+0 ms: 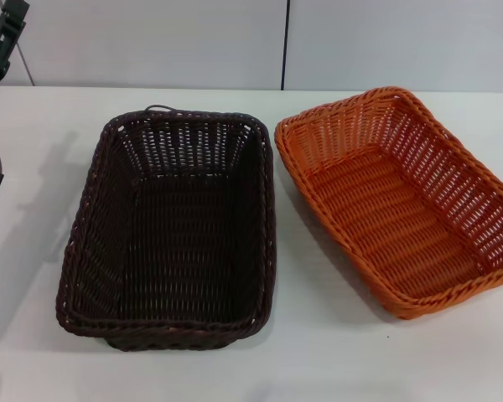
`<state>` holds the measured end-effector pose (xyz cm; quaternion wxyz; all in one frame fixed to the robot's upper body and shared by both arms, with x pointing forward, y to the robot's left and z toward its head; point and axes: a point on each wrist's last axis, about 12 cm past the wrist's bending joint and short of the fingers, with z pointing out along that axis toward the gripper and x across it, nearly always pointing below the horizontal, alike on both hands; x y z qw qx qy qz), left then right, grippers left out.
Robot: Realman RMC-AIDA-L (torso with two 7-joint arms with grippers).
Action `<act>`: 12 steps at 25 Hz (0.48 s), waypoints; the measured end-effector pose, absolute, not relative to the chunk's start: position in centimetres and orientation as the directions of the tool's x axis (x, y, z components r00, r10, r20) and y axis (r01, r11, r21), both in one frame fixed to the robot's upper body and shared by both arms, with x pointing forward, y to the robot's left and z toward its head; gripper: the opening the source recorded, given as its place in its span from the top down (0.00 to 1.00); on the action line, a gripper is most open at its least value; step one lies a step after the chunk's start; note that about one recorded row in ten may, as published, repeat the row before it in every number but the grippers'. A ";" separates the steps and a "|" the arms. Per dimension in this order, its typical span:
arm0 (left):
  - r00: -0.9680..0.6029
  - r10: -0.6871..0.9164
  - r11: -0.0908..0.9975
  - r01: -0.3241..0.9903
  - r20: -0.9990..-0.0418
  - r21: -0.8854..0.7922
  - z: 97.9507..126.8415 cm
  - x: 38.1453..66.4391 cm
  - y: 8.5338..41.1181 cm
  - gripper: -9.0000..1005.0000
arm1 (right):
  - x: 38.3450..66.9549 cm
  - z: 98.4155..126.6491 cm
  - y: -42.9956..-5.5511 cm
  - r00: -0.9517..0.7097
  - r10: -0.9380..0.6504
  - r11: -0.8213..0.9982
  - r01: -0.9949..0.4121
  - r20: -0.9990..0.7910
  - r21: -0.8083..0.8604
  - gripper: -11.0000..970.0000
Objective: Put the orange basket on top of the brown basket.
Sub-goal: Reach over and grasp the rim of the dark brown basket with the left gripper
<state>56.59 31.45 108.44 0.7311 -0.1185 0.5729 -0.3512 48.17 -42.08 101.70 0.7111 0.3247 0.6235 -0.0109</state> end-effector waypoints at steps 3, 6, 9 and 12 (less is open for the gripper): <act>0.093 -0.654 0.722 0.376 -0.751 -0.581 108.4 56.5 31.5 0.14 | 48.2 101.7 -42.0 0.220 0.390 0.790 0.419 -0.894 0.448 0.16; 0.088 -0.653 0.721 0.378 -0.752 -0.581 108.3 56.4 31.5 0.14 | 48.2 101.7 -41.9 0.213 0.390 0.796 0.412 -0.896 0.444 0.16; 0.083 -0.652 0.720 0.381 -0.754 -0.580 108.2 56.3 31.4 0.14 | 48.4 101.7 -41.7 0.201 0.387 0.807 0.398 -0.900 0.436 0.16; 0.080 -0.651 0.719 0.382 -0.755 -0.580 108.2 56.3 31.4 0.14 | 48.5 101.7 -41.6 0.189 0.377 0.820 0.387 -0.907 0.421 0.16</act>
